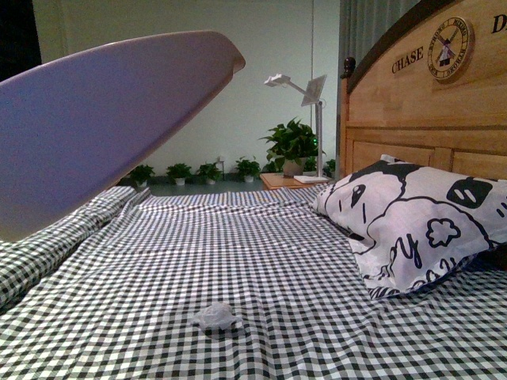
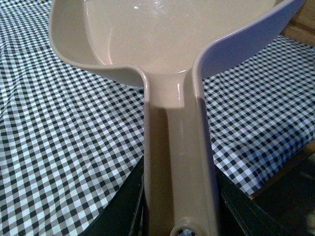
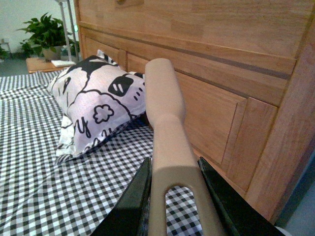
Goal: Clean up trash
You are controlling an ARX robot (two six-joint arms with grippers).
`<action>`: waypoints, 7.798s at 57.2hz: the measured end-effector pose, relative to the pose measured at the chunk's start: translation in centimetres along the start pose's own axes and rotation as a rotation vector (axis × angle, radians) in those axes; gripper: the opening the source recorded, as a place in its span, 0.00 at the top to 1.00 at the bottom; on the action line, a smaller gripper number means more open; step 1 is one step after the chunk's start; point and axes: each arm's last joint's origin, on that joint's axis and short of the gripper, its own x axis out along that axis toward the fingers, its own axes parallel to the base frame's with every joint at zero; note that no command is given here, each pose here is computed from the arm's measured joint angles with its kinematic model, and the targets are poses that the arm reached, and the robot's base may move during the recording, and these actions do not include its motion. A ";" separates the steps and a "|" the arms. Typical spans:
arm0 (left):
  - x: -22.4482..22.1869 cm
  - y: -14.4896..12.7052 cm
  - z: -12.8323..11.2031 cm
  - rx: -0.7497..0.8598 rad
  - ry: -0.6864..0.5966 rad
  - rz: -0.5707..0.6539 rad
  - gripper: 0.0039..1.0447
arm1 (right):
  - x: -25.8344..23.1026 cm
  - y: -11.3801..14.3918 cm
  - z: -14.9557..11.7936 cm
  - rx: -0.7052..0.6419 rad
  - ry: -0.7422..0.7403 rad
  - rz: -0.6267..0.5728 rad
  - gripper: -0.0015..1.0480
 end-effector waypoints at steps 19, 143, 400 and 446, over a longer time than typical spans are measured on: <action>0.3 2.9 2.8 0.205 -0.048 0.024 0.73 | 0.0 0.0 0.0 0.000 0.000 0.000 0.78; 15.4 15.2 -7.4 0.543 0.425 -0.126 0.73 | 0.0 0.0 0.0 0.000 0.000 0.000 0.78; 16.8 15.9 -10.1 0.549 0.473 -0.134 0.73 | 12.9 28.4 -13.5 0.052 0.463 0.766 0.78; 16.8 15.9 -10.1 0.549 0.473 -0.133 0.73 | 6.6 25.5 -11.3 0.153 0.457 0.963 0.78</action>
